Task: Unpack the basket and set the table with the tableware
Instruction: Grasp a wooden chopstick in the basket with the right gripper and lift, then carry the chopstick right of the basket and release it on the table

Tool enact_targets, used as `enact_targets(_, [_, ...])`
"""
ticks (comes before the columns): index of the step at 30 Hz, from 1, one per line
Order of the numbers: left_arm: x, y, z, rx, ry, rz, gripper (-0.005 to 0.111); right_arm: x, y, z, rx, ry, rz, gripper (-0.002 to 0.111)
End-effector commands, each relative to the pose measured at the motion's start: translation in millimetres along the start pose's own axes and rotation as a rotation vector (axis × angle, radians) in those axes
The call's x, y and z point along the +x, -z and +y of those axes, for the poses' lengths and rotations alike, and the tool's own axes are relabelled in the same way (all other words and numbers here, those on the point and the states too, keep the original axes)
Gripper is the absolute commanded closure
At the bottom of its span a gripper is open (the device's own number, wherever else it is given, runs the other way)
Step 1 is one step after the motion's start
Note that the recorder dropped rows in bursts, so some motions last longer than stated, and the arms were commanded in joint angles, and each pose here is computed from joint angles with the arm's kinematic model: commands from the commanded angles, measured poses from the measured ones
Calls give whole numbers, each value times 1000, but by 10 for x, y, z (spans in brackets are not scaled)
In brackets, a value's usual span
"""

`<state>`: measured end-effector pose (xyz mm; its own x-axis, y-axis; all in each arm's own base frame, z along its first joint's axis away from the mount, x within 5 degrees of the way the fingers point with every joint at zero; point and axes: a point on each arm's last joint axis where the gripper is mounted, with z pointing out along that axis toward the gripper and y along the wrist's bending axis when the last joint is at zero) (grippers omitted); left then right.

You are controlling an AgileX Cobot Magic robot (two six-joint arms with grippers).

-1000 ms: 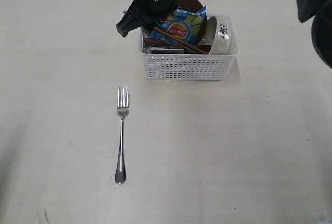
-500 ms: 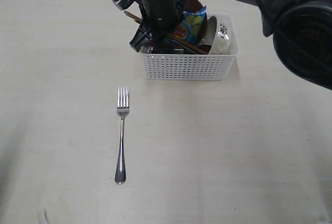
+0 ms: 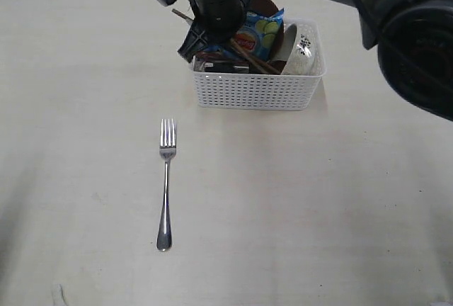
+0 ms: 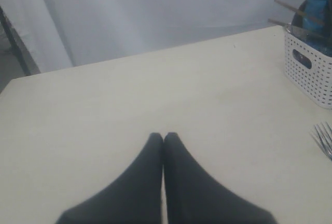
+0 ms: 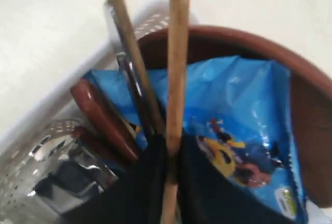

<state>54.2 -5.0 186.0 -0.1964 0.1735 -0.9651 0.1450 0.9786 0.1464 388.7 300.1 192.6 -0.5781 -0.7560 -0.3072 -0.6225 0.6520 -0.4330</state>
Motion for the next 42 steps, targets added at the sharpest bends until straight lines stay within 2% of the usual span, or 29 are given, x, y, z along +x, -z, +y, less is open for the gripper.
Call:
enact_targets(1, [-2,0,-1,-2,16,-8,107,-60,305,-132,-4,-55,-77,109])
enact_targets(9, [-2,0,-1,-2,16,-8,107,-79,629,-231,-47,-113,-132,109])
enact_targets(14, [-2,0,-1,-2,16,-8,107,-71,960,-280,-144,-170,-179,109])
enact_targets(22, [-2,0,-1,-2,16,-8,107,150,1564,-479,-236,-227,-135,109])
enact_targets(25, [-2,0,-1,-2,16,-8,107,233,1700,-491,-336,-272,-97,109])
enact_targets(30, [-2,0,-1,-2,16,-8,107,291,1678,-289,-521,-291,-52,109])
enact_targets(32, [-2,0,-1,-2,16,-8,107,410,1604,-195,-568,-301,8,109])
enact_targets(36, [-2,0,-1,-2,16,-8,107,816,1403,-126,-559,-318,161,109])
enact_targets(42, [-2,0,-1,-2,16,-8,107,1545,1137,-490,-514,-541,300,109])
